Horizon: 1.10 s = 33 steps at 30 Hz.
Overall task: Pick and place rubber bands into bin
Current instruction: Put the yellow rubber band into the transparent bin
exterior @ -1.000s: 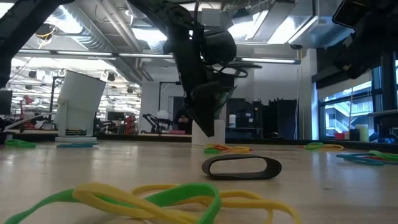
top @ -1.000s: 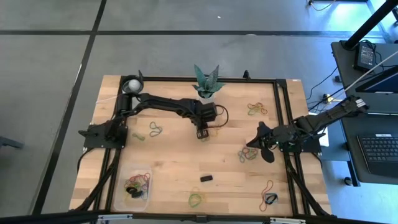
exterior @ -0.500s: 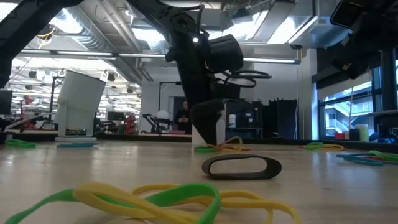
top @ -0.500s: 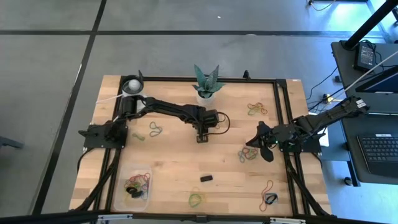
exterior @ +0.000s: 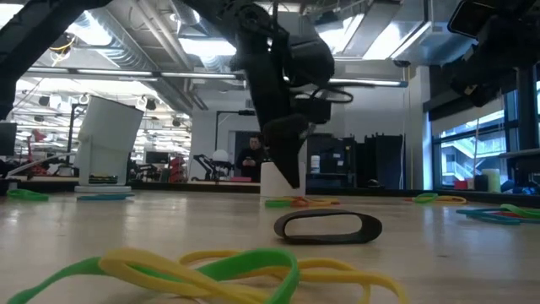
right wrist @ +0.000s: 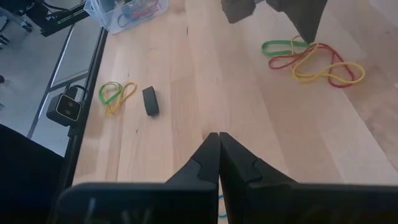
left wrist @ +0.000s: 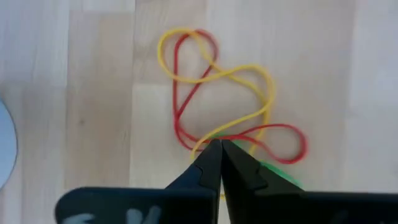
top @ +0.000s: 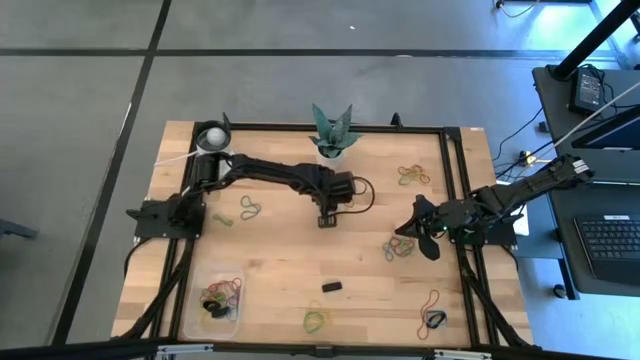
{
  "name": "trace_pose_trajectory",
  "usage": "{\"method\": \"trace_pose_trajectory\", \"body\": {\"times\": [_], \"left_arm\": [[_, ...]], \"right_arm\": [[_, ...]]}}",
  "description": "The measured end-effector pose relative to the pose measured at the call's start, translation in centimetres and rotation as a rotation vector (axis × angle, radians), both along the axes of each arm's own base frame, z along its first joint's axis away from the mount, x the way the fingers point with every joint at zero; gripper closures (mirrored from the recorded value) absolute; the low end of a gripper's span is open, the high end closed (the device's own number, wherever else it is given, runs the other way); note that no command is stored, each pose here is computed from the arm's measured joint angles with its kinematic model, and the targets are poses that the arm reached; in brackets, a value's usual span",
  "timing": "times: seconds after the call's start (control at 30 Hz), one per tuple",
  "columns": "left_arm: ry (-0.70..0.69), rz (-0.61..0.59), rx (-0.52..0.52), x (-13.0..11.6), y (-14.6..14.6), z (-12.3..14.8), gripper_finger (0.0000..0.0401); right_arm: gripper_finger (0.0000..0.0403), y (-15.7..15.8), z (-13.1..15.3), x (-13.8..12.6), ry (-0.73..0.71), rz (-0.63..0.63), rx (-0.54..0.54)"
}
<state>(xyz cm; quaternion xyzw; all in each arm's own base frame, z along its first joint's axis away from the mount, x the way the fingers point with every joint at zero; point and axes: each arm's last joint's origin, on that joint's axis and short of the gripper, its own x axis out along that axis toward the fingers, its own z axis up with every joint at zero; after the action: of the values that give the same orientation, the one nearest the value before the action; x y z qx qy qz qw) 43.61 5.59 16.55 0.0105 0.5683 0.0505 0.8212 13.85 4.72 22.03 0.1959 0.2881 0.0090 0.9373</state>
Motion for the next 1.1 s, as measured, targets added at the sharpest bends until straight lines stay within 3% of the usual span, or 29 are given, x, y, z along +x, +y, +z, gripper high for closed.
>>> {"method": "trace_pose_trajectory", "body": {"times": [0.23,0.5,1.1], "left_arm": [[-0.014,-0.022,0.013,0.6,0.1,2.2,0.0398],[0.023,0.008,0.084,0.5,0.4,2.0,0.0391],[0.165,-0.034,0.084,0.2,0.4,-0.8,0.0281]], "right_arm": [[0.0399,0.0,0.0,0.0,0.0,0.001,-0.002],[0.0399,0.0,0.0,0.0,0.001,0.003,-0.006],[0.0399,0.0,0.0,0.0,-0.001,0.014,-0.022]]}}
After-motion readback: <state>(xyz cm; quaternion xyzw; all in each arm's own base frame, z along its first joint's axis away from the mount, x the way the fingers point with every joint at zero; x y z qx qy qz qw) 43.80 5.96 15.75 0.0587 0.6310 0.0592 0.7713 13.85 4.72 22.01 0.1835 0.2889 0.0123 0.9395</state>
